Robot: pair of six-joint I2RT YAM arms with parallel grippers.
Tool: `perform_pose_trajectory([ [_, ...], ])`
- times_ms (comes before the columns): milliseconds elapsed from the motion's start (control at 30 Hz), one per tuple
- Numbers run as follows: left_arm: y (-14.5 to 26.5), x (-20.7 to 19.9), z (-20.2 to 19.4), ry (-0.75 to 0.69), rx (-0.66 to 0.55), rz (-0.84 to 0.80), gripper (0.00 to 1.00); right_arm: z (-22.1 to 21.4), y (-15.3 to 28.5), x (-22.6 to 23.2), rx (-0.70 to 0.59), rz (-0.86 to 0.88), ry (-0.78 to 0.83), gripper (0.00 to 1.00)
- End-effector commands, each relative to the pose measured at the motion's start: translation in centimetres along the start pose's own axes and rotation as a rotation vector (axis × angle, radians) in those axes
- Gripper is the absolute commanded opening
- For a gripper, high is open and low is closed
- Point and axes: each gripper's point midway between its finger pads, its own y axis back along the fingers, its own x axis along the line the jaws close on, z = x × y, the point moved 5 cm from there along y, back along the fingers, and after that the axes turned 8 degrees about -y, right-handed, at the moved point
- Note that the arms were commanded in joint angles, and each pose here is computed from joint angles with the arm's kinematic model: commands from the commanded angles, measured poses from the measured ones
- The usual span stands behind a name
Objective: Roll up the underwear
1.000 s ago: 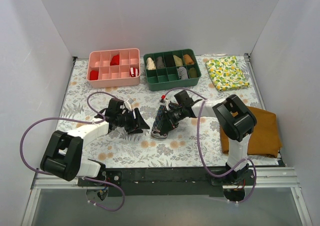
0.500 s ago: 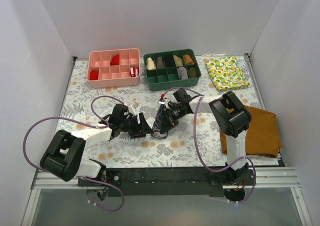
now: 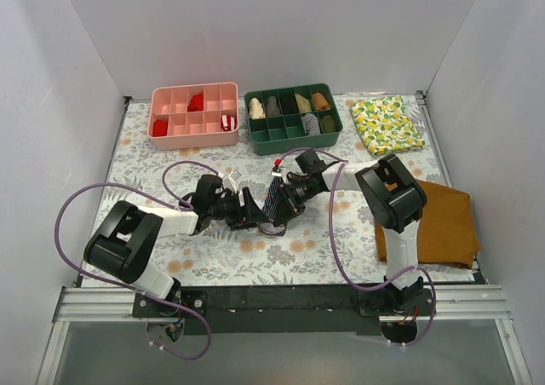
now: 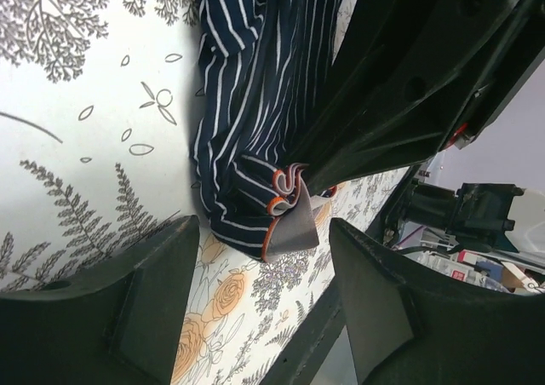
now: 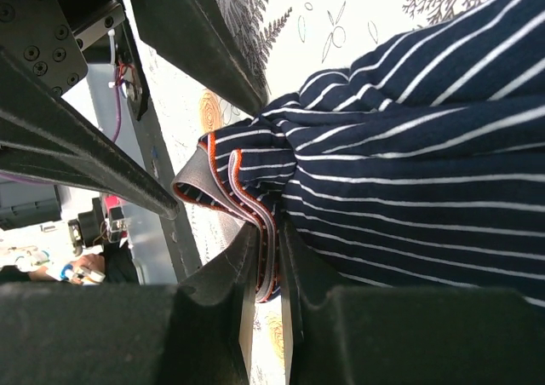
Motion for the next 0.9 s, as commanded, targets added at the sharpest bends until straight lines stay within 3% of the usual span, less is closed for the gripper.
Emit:
perform_pose_trajectory([
  [0,-0.5,0.8,-0.3,-0.017,0.012,0.023,0.63,0.6,0.0,-1.6,-0.009,-0.078,0.014,0.17],
  [467,-1.3,2.3,-1.4,0.006,0.039,0.033,0.56,1.0,0.1,-2.3,-0.016,-0.096,0.001,0.18],
  [867,-1.9,2.6,-1.2,0.047,0.044,0.049,0.27,1.0,0.1,-2.3,-0.018,-0.105,0.009,0.2],
])
